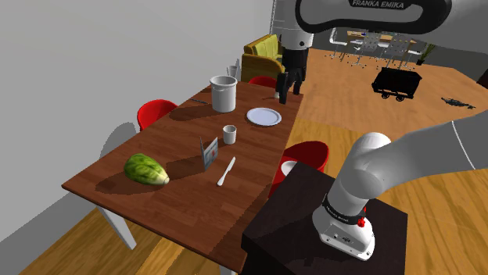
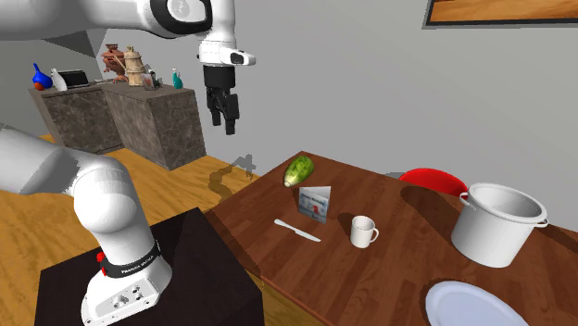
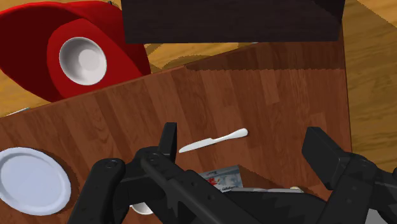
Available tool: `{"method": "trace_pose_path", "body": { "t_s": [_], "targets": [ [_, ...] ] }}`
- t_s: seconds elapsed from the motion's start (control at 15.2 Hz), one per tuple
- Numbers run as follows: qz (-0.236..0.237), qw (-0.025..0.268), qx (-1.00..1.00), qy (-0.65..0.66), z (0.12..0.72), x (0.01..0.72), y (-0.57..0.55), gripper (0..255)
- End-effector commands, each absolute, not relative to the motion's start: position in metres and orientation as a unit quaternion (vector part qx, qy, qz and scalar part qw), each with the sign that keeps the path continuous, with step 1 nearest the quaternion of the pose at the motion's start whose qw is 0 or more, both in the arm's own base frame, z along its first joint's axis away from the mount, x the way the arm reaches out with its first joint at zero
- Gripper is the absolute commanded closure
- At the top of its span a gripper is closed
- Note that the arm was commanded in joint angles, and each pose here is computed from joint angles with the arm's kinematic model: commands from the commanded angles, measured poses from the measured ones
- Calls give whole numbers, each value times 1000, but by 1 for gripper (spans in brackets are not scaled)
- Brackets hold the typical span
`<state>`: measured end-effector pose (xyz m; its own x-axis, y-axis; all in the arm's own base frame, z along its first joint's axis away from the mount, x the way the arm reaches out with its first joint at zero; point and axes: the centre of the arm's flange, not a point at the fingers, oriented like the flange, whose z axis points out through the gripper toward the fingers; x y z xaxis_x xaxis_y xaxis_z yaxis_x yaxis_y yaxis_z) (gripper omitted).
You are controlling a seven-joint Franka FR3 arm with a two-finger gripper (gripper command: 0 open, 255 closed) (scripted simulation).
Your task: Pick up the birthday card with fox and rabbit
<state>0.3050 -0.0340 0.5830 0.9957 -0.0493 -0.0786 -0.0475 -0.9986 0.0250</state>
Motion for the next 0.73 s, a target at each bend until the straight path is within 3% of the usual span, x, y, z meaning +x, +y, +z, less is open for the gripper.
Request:
{"method": "trace_pose_path", "body": {
  "t_s": [0.0,0.66],
  "targets": [
    [-40,12,999,-24,583,305,-34,0],
    [-38,4,999,-36,491,398,-20,0]
  ]
}}
